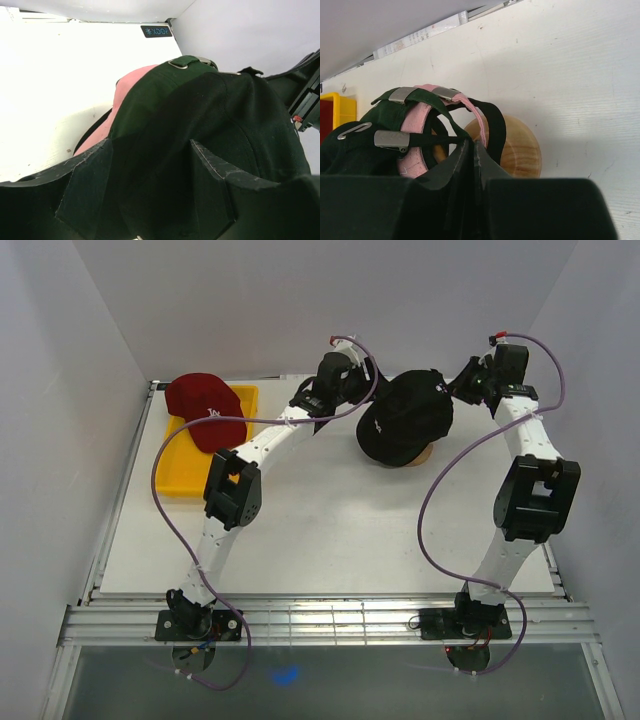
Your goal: Stack the hats
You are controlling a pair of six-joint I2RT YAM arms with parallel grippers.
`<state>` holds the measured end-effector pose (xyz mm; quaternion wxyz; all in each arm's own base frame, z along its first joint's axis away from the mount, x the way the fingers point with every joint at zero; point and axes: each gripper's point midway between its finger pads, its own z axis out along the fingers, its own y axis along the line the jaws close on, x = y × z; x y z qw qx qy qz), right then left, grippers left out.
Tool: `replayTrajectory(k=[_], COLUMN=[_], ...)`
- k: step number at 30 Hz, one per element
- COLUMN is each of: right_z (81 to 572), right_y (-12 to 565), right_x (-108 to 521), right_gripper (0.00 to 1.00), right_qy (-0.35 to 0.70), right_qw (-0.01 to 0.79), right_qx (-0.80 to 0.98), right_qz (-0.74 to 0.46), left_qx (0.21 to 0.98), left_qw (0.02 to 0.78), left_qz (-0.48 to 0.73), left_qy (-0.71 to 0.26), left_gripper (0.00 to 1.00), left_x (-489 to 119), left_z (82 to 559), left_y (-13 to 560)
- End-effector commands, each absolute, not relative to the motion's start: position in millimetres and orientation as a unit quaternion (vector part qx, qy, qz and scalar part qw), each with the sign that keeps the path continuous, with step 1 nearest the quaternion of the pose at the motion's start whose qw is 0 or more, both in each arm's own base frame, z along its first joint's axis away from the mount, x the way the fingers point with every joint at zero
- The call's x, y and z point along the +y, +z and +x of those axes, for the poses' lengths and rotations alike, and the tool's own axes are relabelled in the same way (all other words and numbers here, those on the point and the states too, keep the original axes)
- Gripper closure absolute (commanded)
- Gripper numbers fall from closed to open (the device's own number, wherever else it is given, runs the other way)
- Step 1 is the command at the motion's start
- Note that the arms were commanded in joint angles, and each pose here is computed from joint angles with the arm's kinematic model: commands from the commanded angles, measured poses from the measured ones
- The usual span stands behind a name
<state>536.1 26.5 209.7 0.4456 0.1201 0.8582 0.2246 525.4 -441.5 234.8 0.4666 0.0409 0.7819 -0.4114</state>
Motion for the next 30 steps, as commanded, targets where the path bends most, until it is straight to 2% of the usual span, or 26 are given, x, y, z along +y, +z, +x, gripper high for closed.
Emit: replayTrajectory(k=[1, 14, 21, 25, 26, 30], right_z=[502.5, 491.1, 492.7, 496.6, 497.0, 501.9], right_y=[151.7, 132.2, 135.5, 137.1, 136.3, 133.6], right_x=[27.0, 25.7, 24.0, 23.9, 24.0, 25.3], right_gripper=[0.88, 0.89, 0.89, 0.89, 0.88, 0.87], right_qy=[0.206, 0.192, 0.189, 0.189, 0.189, 0.194], right_qw=[0.355, 0.331, 0.336, 0.335, 0.334, 0.327], right_qx=[0.901, 0.911, 0.91, 0.91, 0.91, 0.912], right_qz=[0.143, 0.154, 0.155, 0.154, 0.154, 0.156], left_qx=[0.79, 0.784, 0.768, 0.757, 0.76, 0.771], left_qw=[0.471, 0.476, 0.508, 0.524, 0.521, 0.511], left_qz=[0.025, 0.026, 0.009, -0.008, -0.01, -0.015], left_qy=[-0.391, -0.398, -0.39, -0.389, -0.387, -0.38], left_gripper=[0.28, 0.24, 0.21, 0.16, 0.09, 0.09], left_x=[-423.8, -420.2, -403.5, -385.1, -382.5, -377.1], left_z=[533.4, 532.3, 532.9, 535.6, 537.7, 533.2], left_y=[240.8, 247.9, 269.0, 288.4, 286.4, 280.0])
